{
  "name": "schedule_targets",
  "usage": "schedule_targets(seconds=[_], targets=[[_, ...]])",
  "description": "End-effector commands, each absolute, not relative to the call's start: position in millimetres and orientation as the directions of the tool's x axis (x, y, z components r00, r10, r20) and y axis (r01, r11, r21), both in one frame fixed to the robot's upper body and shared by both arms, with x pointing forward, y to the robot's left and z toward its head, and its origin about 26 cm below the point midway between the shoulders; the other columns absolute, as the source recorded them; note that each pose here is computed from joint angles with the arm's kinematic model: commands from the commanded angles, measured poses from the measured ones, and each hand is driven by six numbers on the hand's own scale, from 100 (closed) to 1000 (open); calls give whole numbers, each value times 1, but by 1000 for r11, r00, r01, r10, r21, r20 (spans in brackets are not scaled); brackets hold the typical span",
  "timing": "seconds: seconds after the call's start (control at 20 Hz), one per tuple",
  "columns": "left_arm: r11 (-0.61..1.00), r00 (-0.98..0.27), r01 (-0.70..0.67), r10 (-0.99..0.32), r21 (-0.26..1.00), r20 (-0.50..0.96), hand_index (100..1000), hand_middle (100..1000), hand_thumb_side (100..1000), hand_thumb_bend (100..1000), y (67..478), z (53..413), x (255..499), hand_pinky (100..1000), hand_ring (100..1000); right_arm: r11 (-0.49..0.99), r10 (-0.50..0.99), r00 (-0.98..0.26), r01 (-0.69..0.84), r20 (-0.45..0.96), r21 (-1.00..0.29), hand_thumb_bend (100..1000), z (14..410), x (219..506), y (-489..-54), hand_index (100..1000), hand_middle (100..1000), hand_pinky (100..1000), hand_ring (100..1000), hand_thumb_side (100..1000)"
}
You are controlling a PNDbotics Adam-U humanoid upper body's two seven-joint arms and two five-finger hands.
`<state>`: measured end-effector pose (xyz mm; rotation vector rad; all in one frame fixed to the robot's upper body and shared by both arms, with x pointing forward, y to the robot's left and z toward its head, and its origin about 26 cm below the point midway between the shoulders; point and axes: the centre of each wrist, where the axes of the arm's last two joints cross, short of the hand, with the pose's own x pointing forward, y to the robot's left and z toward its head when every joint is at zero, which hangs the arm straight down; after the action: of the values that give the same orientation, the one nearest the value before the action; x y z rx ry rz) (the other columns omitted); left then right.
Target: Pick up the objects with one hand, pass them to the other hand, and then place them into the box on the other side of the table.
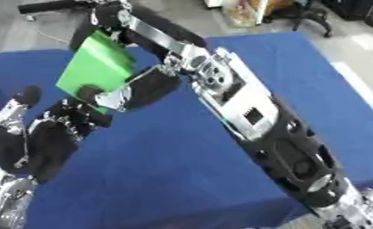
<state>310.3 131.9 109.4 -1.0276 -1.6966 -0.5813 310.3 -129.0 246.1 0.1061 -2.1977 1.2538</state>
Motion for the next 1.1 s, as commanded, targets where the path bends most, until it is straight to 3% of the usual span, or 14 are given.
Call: schedule_targets(seconds=[0.05, 0.25, 0.55, 1.1], targets=[[499, -128, 863, 363, -77, 923, 790, 595, 983, 263, 127, 117, 310, 939, 653, 540, 222, -818, -350, 530, -766, 273, 247, 314, -127, 582, 579, 425, 648, 100], [493, -130, 868, 356, -68, 925, 797, 612, 955, 235, 125, 116, 311, 941, 659, 526, 235, -815, -351, 529, -775, 274, 243, 316, -131, 584, 580, 428, 651, 100], [477, -125, 877, 347, -60, 929, 815, 650, 1000, 345, 124, 114, 312, 947, 678, 500, 252, -811, -357, 527, -789, 271, 239, 317, -132, 586, 583, 434, 657, 100], [434, -102, 897, 387, -83, 916, 845, 723, 1000, 431, 119, 108, 314, 966, 731, 447, 272, -817, -361, 509, -818, 252, 231, 325, -126, 592, 587, 445, 667, 100]])
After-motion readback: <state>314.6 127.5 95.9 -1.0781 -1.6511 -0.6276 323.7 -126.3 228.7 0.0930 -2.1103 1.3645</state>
